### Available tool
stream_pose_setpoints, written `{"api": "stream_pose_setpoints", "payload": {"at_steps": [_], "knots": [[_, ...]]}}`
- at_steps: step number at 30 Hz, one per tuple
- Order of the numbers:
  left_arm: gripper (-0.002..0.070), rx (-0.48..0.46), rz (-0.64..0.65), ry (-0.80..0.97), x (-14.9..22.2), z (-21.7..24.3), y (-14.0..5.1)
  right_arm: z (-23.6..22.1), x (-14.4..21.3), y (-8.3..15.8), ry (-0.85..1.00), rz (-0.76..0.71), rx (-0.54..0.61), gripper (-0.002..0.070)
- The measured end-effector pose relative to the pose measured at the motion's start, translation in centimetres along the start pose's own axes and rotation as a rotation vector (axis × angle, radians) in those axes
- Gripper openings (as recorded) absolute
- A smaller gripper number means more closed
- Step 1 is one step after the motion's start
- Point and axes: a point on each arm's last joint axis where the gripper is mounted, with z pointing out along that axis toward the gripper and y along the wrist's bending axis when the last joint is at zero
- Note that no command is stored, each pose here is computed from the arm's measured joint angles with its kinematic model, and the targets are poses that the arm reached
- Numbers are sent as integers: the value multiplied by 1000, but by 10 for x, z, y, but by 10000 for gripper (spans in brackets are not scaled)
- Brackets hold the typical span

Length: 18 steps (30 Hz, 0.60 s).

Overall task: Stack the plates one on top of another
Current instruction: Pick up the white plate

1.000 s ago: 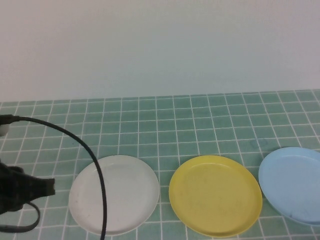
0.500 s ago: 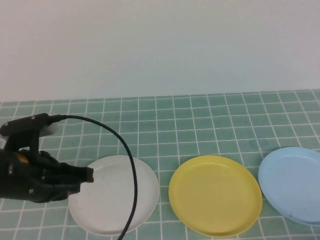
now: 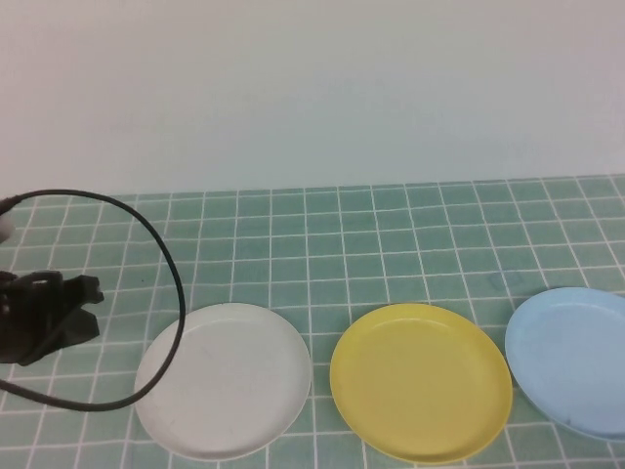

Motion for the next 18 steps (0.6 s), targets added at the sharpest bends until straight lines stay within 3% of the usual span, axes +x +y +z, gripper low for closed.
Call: {"api": "stream_pose_setpoints", "payload": {"at_steps": [4,12,18], "knots": [[29,0,-2,85,5,17,5,0,0,0,0,0,0,-2],[214,16,-61,226,14,57,16,0,0,0,0,0,0,-2],[223,73,-71,258,18,78,19,0,0,0,0,0,0,-2]]}}
